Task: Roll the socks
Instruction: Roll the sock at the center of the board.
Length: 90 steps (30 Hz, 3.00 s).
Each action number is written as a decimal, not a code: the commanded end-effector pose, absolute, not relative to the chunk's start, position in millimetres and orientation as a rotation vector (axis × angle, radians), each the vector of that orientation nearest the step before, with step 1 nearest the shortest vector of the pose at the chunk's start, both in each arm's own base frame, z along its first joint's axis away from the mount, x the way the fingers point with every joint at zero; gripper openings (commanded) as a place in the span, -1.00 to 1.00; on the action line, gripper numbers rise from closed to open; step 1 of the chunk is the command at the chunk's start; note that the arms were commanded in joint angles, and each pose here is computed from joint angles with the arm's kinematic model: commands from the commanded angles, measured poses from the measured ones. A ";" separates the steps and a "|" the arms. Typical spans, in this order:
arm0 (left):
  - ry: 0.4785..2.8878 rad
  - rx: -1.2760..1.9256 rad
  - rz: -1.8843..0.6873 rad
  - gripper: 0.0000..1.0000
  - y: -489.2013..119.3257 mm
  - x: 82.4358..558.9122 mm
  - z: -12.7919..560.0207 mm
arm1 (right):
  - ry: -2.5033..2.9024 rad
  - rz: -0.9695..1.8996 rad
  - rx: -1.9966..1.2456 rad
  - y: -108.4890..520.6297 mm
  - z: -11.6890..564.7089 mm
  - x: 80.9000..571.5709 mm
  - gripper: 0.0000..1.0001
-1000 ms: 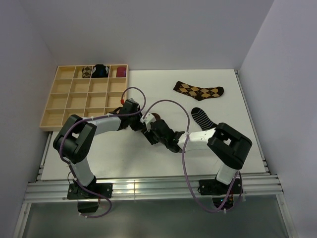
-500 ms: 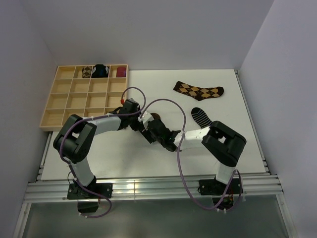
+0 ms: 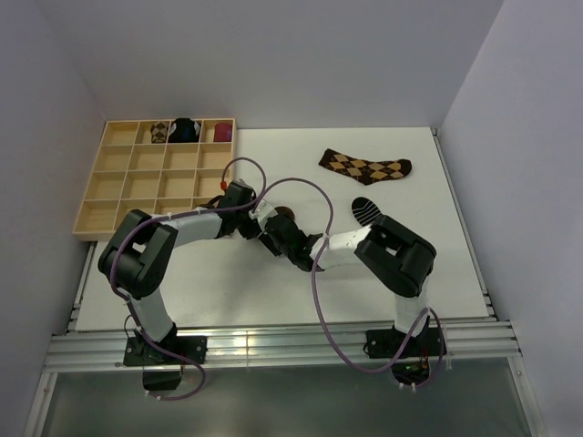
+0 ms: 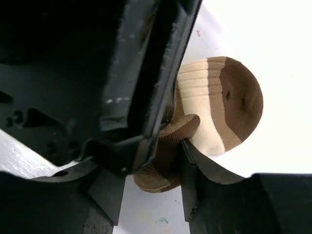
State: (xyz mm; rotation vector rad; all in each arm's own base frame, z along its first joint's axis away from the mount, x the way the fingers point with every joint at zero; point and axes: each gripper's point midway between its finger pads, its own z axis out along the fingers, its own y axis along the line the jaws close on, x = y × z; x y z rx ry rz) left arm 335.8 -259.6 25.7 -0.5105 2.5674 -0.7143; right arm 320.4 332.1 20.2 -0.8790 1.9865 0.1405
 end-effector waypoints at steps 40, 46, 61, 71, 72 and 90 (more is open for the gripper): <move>2.194 -0.765 -0.846 0.23 -205.2 288.6 78.4 | 2.836 0.983 -0.848 330.9 -21.4 246.9 -1.00; 2.184 -0.842 -0.847 0.25 -206.3 284.5 62.1 | 2.910 1.117 -0.687 333.8 -18.4 247.4 -1.00; 2.047 -0.963 -0.914 0.32 -203.2 297.5 56.5 | 2.962 1.238 -0.525 338.4 -24.4 238.4 -1.00; 2.257 -1.021 -0.790 -0.01 -206.6 281.2 9.7 | 2.925 1.290 -0.496 342.3 -21.1 236.5 -0.91; 2.269 -1.018 -0.783 -0.06 -209.4 283.6 11.2 | 2.914 1.283 -0.507 342.0 -21.5 237.6 -0.85; 2.462 -0.929 -0.416 -0.39 -188.1 276.1 -1.8 | 2.325 0.868 -0.659 314.8 74.1 282.6 0.10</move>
